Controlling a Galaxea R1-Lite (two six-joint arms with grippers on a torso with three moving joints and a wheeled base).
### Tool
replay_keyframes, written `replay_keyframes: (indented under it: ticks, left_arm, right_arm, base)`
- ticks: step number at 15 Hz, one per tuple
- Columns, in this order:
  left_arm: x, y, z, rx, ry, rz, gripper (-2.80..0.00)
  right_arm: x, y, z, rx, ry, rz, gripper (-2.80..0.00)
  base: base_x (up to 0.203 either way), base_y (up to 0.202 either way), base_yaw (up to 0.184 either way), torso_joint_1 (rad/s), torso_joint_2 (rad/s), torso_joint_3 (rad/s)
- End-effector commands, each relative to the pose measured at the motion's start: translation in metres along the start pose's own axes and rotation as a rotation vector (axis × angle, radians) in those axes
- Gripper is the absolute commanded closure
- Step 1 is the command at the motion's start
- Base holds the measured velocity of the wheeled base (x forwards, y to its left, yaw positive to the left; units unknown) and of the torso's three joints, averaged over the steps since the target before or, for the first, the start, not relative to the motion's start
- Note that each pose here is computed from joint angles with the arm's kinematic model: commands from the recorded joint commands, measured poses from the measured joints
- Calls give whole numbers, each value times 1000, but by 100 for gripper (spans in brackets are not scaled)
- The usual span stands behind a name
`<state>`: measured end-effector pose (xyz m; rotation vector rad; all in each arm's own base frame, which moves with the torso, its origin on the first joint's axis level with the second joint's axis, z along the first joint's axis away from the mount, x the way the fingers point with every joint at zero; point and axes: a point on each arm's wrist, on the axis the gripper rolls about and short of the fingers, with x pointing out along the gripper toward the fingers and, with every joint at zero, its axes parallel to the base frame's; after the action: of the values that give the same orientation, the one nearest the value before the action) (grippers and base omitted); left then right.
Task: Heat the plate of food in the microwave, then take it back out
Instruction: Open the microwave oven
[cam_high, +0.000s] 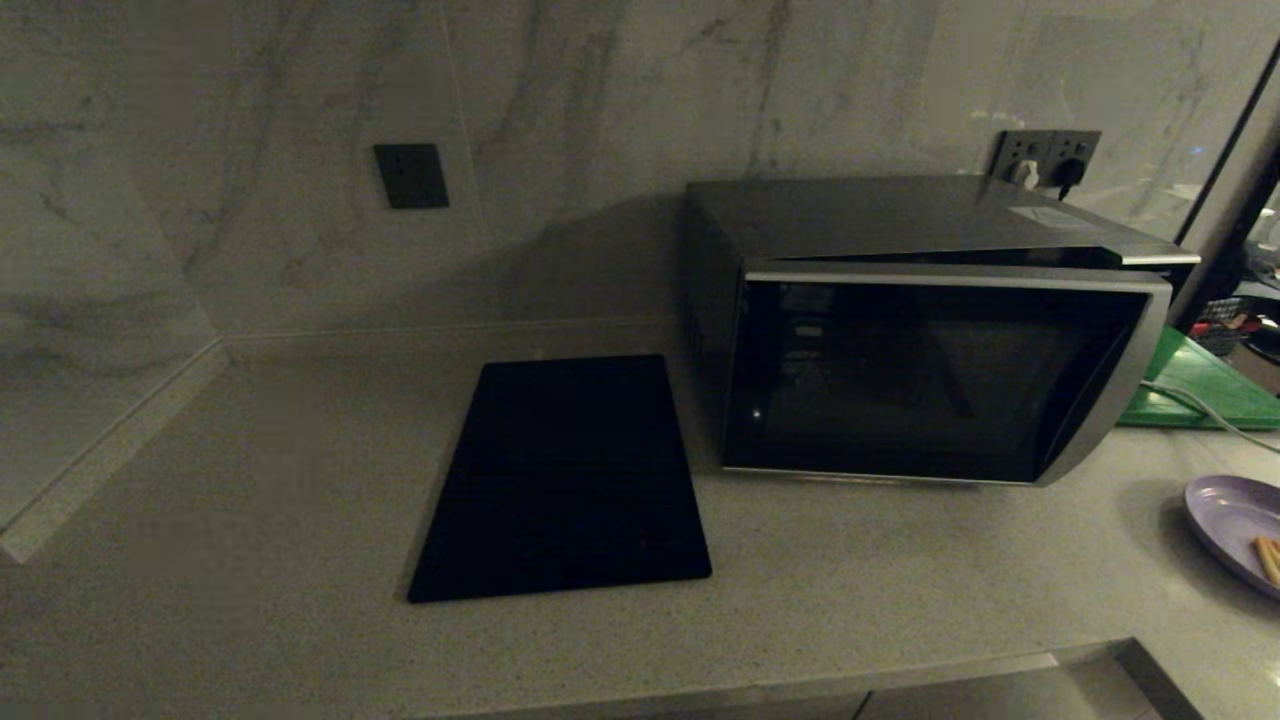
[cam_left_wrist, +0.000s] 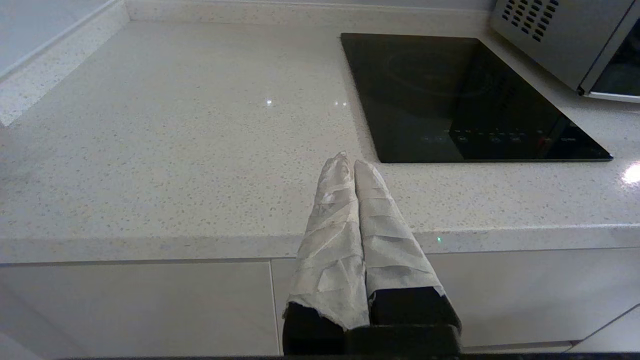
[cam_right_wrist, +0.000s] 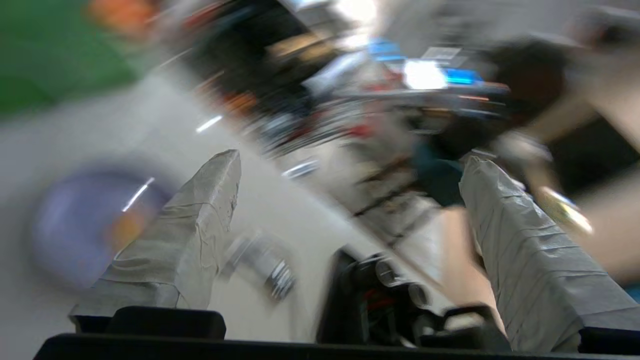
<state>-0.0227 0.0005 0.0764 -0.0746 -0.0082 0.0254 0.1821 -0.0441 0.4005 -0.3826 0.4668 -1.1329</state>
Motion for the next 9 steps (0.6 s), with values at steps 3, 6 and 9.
replay_keyframes:
  ticks: [3,6,9]
  left_arm:
    - [0,0,0,-1,0,0,0]
    - [0,0,0,-1,0,0,0]
    - [0,0,0,-1,0,0,0]
  right_arm:
    - [-5,-3,-12,19,93,477,-280]
    - [5,16,-12,42,146,556,-280]
    - [6,29,-15,86,192,767,-280]
  base:
    - [0,0,0,0,0,0]
    - [0,0,0,0,0,0]
    - [0,0,0,0,0,0]
